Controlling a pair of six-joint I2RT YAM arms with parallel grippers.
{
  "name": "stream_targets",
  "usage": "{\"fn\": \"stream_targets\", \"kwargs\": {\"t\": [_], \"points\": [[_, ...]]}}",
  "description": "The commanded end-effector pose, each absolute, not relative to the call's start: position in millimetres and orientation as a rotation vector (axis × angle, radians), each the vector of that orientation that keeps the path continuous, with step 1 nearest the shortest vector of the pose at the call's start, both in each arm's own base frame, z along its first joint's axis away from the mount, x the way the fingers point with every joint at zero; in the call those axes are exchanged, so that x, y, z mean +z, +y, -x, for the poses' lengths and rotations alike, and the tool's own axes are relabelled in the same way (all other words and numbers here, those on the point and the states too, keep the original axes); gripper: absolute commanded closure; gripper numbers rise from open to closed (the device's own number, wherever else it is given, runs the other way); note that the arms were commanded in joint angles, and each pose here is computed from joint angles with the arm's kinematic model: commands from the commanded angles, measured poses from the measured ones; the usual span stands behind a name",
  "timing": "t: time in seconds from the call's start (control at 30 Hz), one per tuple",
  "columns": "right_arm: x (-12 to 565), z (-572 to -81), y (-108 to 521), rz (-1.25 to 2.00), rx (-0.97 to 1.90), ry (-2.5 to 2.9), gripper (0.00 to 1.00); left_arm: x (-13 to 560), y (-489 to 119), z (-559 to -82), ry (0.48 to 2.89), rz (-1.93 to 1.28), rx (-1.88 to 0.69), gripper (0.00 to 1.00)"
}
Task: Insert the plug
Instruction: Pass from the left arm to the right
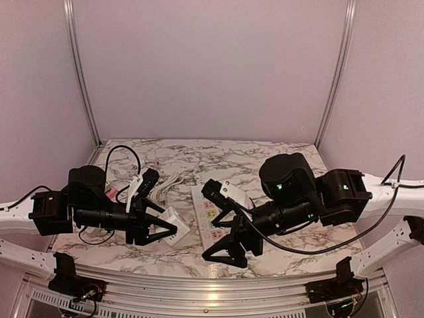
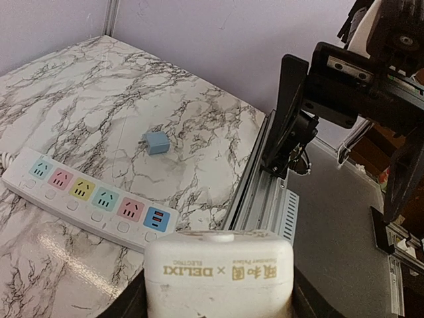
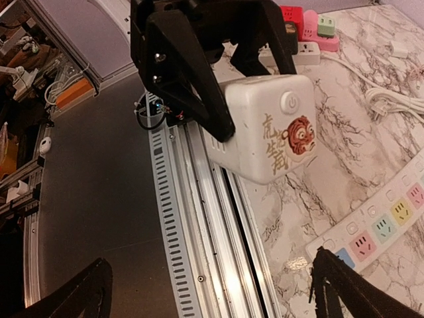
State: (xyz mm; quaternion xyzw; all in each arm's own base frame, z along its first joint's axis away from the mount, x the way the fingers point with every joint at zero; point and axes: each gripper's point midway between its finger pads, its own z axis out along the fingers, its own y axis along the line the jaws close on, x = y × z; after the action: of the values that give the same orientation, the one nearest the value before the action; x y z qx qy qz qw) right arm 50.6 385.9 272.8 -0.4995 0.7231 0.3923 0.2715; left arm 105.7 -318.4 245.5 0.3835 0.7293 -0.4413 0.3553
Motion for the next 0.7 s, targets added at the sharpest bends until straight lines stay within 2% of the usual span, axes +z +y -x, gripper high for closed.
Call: {"fn": "stream_targets", "kwargs": {"t": [0.0, 0.4, 0.67], "points": [[274.8, -49.4, 393.3, 1.382, 1.031, 1.947, 0.02, 255.5, -313.9, -105.4, 1.824, -0.971, -1.146, 0.75], [291.2, -52.2, 427.0, 1.399, 1.048, 1.933, 0.02, 256.9, -312.9, -97.0, 1.803, -1.03, -1.158, 0.76], [310.9, -75.4, 444.6, 1.093, 1.184, 2.103, 0.01, 279.0, -301.2, -112.4, 1.747, -0.962, -1.013, 0.77]]}}
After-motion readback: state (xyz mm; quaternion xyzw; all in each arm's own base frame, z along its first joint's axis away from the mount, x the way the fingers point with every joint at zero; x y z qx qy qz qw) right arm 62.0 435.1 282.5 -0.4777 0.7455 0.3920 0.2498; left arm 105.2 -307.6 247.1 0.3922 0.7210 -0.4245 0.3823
